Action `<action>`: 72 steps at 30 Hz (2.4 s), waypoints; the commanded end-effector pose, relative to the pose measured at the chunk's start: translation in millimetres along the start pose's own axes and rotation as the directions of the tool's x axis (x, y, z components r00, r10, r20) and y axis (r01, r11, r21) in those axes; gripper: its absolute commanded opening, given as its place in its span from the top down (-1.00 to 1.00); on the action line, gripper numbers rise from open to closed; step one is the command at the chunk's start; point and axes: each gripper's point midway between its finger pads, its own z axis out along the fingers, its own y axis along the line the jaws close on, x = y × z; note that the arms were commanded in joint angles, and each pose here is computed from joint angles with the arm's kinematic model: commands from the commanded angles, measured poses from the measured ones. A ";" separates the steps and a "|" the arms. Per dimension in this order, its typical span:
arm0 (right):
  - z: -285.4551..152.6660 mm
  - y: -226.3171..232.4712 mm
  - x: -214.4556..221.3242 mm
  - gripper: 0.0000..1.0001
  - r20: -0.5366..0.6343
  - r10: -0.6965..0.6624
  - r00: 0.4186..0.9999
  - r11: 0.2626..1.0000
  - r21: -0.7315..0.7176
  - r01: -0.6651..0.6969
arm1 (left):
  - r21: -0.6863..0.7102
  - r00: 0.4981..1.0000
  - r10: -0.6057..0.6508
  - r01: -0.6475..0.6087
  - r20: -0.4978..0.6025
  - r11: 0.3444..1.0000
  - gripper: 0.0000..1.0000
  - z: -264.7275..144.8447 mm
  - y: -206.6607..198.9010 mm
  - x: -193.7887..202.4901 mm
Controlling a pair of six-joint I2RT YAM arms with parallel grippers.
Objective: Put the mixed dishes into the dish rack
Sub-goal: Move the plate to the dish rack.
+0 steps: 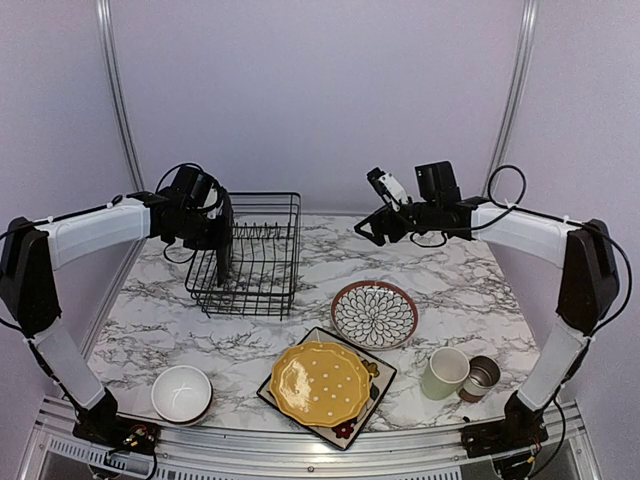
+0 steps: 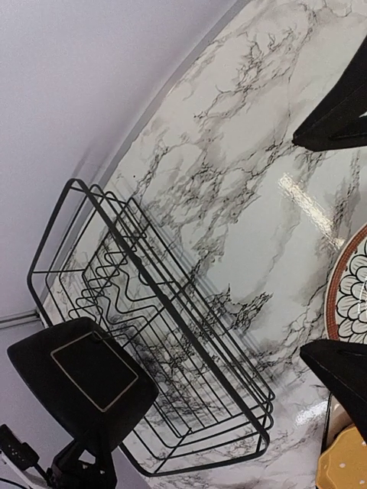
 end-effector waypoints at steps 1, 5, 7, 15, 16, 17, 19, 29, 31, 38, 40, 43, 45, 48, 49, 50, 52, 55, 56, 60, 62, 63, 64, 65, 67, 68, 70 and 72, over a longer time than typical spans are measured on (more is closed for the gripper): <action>27.6 43.2 1.6 -0.66 -0.057 0.059 0.997 0.987 -0.149 -0.067 | 0.057 0.996 -0.030 0.025 0.084 0.998 1.00 -10.1 -11.5 -20.8; 63.9 83.2 12.6 -0.65 -0.147 0.083 0.986 0.958 -0.259 -0.120 | 0.089 0.992 -0.042 0.031 0.116 0.995 1.00 -26.5 -15.0 -29.2; 79.8 95.1 14.5 -0.63 -0.193 0.099 0.976 0.937 -0.311 -0.157 | 0.097 0.987 -0.035 0.020 0.156 0.995 1.00 -36.5 -14.6 -38.5; 116.3 105.7 23.2 -0.65 -0.295 0.160 0.942 0.892 -0.367 -0.266 | 0.188 0.963 -0.097 0.050 0.250 0.981 1.00 -52.5 -5.1 -64.7; 119.4 103.4 24.9 -0.66 -0.303 0.164 0.939 0.896 -0.353 -0.271 | 0.198 0.963 -0.116 0.067 0.244 0.978 1.00 -50.9 -2.0 -63.0; 120.8 102.4 26.1 -0.65 -0.308 0.164 0.937 0.897 -0.348 -0.272 | 0.207 0.961 -0.126 0.075 0.246 0.975 1.00 -50.0 -0.4 -62.0; 121.7 101.6 29.5 -0.64 -0.316 0.165 0.934 0.899 -0.342 -0.274 | 0.213 0.957 -0.141 0.087 0.252 0.973 1.00 -48.6 5.4 -58.7; 125.0 97.3 49.6 -0.53 -0.347 0.105 0.932 0.918 -0.326 -0.224 | 0.245 0.935 -0.104 0.019 0.340 0.969 1.00 -48.4 16.2 -86.0; 125.7 96.7 54.4 -0.52 -0.357 0.103 0.928 0.920 -0.322 -0.226 | 0.260 0.934 -0.100 0.008 0.343 0.966 1.00 -47.7 12.0 -93.5; 126.8 97.6 59.6 -0.52 -0.370 0.104 0.923 0.916 -0.327 -0.234 | 0.196 0.954 -0.063 0.005 0.294 0.981 1.00 -24.4 19.7 -109.2; 127.0 98.9 60.1 -0.52 -0.372 0.106 0.922 0.913 -0.332 -0.238 | 0.180 0.958 -0.056 0.004 0.282 0.984 1.00 -15.7 21.7 -113.7; 127.3 99.5 61.8 -0.52 -0.377 0.109 0.920 0.910 -0.335 -0.245 | 0.152 0.965 -0.046 0.006 0.258 0.988 1.00 -2.1 27.8 -117.4; 126.9 100.3 62.8 -0.53 -0.379 0.109 0.919 0.909 -0.337 -0.247 | 0.142 0.969 -0.038 0.003 0.246 0.990 1.00 5.0 30.1 -119.8; 126.5 100.6 64.9 -0.52 -0.384 0.108 0.917 0.908 -0.337 -0.248 | 0.149 0.971 -0.048 0.013 0.236 0.989 1.00 12.5 34.1 -122.9; 126.4 100.7 65.1 -0.52 -0.384 0.108 0.917 0.908 -0.337 -0.248 | 0.160 0.972 -0.057 0.020 0.228 0.987 1.00 15.6 35.1 -122.9; 126.9 100.7 66.2 -0.52 -0.386 0.109 0.916 0.908 -0.336 -0.249 | 0.170 0.973 -0.065 0.027 0.223 0.985 1.00 18.1 36.3 -123.3; 127.4 100.9 67.2 -0.52 -0.388 0.110 0.915 0.907 -0.337 -0.252 | 0.178 0.974 -0.073 0.035 0.214 0.983 1.00 23.7 38.8 -122.7; 128.9 101.3 70.1 -0.52 -0.395 0.116 0.911 0.904 -0.339 -0.262 | 0.169 0.976 -0.082 0.048 0.200 0.984 0.82 31.0 44.7 -121.6; 129.0 101.5 70.6 -0.52 -0.396 0.117 0.911 0.903 -0.340 -0.264 | 0.166 0.977 -0.087 0.055 0.194 0.985 0.64 32.8 46.3 -121.1; 129.6 103.3 72.5 -0.52 -0.401 0.119 0.908 0.900 -0.343 -0.269 | 0.164 0.974 -0.097 0.063 0.206 0.984 0.17 28.4 46.8 -127.3; 129.7 103.4 73.8 -0.52 -0.403 0.119 0.908 0.899 -0.344 -0.271 | 0.161 0.969 -0.098 0.062 0.227 0.985 0.06 21.3 46.4 -133.7; 129.5 103.7 74.4 -0.52 -0.404 0.119 0.907 0.899 -0.345 -0.272 | 0.157 0.967 -0.098 0.062 0.237 0.986 0.02 16.9 46.8 -137.0; 129.6 104.1 75.0 -0.52 -0.405 0.119 0.907 0.898 -0.346 -0.272 | 0.154 0.964 -0.099 0.062 0.248 0.986 -0.03 12.5 46.4 -140.4; 129.8 104.2 75.8 -0.52 -0.406 0.119 0.906 0.898 -0.346 -0.272 | 0.153 0.961 -0.101 0.062 0.258 0.986 -0.09 7.1 46.0 -143.5; 129.9 104.3 77.5 -0.52 -0.409 0.118 0.905 0.897 -0.346 -0.274 | 0.148 0.954 -0.101 0.061 0.282 0.987 -0.19 -4.1 45.5 -149.5; 129.8 104.3 78.2 -0.52 -0.410 0.118 0.904 0.897 -0.346 -0.274 | 0.141 0.951 -0.100 0.061 0.293 0.988 -0.22 -9.9 45.7 -151.7; 129.0 104.5 77.2 -0.53 -0.410 0.117 0.905 0.897 -0.347 -0.273 | 0.139 0.946 -0.097 0.057 0.309 0.989 -0.24 -23.1 44.7 -154.3; 125.2 105.0 72.4 -0.52 -0.403 0.110 0.909 0.899 -0.350 -0.264 | 0.139 0.940 -0.093 0.049 0.329 0.989 -0.25 -39.9 42.2 -156.1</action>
